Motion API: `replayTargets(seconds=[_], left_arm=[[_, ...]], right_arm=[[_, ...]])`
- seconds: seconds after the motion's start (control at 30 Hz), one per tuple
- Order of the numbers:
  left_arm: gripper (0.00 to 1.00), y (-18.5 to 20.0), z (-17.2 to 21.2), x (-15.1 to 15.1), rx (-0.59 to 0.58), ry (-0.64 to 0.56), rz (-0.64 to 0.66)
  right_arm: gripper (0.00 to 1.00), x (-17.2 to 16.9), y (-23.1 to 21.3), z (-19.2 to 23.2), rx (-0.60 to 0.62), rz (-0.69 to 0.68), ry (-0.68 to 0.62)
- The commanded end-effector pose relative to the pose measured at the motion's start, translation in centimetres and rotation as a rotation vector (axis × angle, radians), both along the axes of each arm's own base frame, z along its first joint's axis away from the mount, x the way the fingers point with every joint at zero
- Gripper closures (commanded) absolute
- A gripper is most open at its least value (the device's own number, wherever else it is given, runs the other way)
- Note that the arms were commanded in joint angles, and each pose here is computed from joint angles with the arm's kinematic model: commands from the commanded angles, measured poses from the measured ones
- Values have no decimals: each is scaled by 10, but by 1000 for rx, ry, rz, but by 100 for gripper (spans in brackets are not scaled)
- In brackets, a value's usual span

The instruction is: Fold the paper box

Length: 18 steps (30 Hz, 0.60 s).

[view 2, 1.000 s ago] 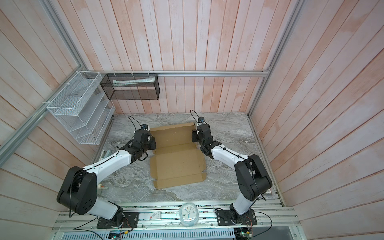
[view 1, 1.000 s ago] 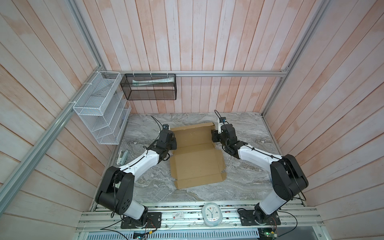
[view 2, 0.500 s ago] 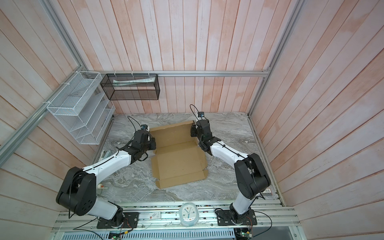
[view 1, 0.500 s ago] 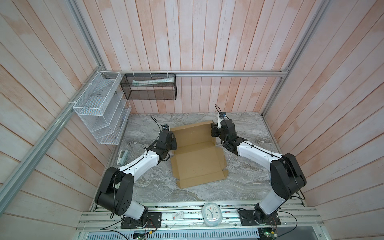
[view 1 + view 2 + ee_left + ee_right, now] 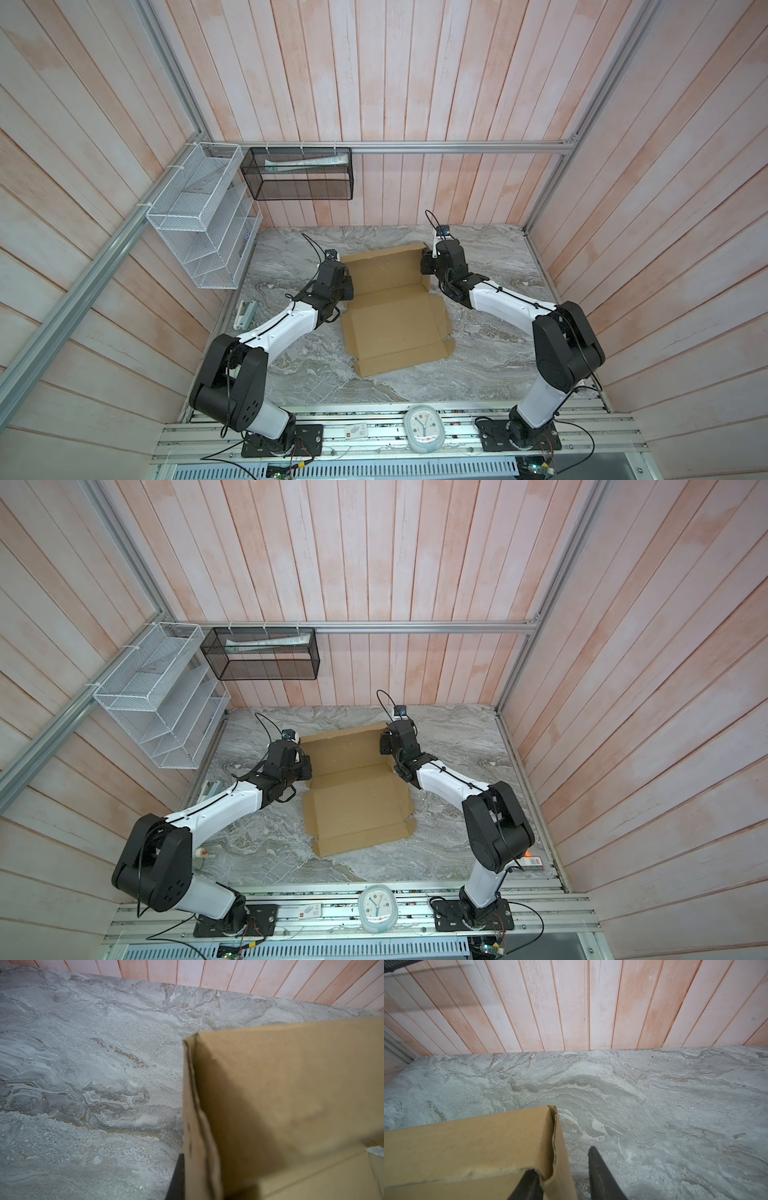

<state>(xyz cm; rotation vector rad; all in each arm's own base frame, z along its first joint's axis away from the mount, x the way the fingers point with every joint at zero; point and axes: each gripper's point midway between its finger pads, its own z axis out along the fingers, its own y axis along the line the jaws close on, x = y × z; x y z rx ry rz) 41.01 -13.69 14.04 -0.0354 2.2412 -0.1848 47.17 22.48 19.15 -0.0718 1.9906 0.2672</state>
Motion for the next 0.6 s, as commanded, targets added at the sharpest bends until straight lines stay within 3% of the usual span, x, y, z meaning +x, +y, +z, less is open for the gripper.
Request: replayTargets(seconds=[0.0, 0.2, 0.57], left_arm=[[100, 2, 10, -2, -30, -26, 12], [100, 3, 11, -3, -28, -29, 18], [100, 5, 10, -5, -25, -27, 20]], right_arm=[[64, 5, 1, -6, -8, -23, 19], [64, 7, 5, -11, -11, -16, 32], [77, 6, 4, -11, -14, -17, 37]])
